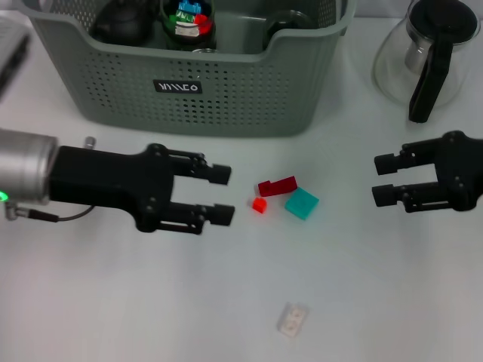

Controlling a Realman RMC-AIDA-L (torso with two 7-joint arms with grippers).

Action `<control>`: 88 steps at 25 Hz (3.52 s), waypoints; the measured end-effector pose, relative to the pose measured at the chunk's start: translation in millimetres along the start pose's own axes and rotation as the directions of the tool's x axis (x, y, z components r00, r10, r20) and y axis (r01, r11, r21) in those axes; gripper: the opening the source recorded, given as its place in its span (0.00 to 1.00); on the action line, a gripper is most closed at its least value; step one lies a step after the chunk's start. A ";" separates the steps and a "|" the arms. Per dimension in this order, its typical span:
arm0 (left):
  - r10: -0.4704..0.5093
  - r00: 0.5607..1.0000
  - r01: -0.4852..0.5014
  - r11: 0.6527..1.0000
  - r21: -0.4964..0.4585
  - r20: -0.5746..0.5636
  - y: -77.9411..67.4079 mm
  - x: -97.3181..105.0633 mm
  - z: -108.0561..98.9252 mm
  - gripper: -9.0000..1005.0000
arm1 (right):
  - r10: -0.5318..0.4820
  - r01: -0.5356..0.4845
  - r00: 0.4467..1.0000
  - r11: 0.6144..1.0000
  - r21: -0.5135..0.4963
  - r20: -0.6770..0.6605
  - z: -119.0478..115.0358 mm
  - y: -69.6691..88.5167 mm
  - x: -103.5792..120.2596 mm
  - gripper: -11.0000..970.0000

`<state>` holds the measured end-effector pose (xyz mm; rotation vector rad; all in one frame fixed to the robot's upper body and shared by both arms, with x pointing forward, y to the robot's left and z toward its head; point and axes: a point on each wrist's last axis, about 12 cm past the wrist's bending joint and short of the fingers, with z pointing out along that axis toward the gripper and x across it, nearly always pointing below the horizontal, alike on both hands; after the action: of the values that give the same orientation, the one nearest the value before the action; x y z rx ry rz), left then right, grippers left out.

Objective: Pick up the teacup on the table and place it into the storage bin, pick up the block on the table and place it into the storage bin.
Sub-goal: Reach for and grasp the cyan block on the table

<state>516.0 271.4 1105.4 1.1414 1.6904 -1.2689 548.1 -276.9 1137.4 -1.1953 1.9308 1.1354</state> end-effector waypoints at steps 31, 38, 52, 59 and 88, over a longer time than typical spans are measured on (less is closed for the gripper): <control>-0.017 0.967 0.094 0.950 -0.297 0.253 -26.9 48.3 -68.0 0.65 | 0.125 0.082 0.755 0.956 0.282 -0.644 132.0 18.5 -133.0 0.64; -0.017 0.962 0.106 0.944 -0.313 0.272 -26.6 49.7 -69.6 0.65 | 0.188 0.053 0.761 0.936 0.348 -0.621 153.2 21.8 -129.8 0.64; -0.032 0.958 0.129 0.935 -0.330 0.284 -26.3 56.1 -66.5 0.65 | 0.226 0.043 0.744 0.923 0.383 -0.629 175.3 19.5 -106.7 0.82; -0.035 0.958 0.133 0.934 -0.333 0.285 -26.0 56.9 -66.2 0.65 | 0.216 0.084 0.736 0.912 0.402 -0.642 177.6 17.1 -100.7 0.81; -0.038 0.952 0.149 0.926 -0.348 0.305 -26.1 59.3 -66.5 0.65 | 0.202 0.106 0.733 0.909 0.402 -0.650 193.6 9.4 -76.3 0.68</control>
<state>468.6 345.9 1076.8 0.6219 1.6794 -1.0567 580.7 -72.5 1114.1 -1.4330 2.5857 0.2319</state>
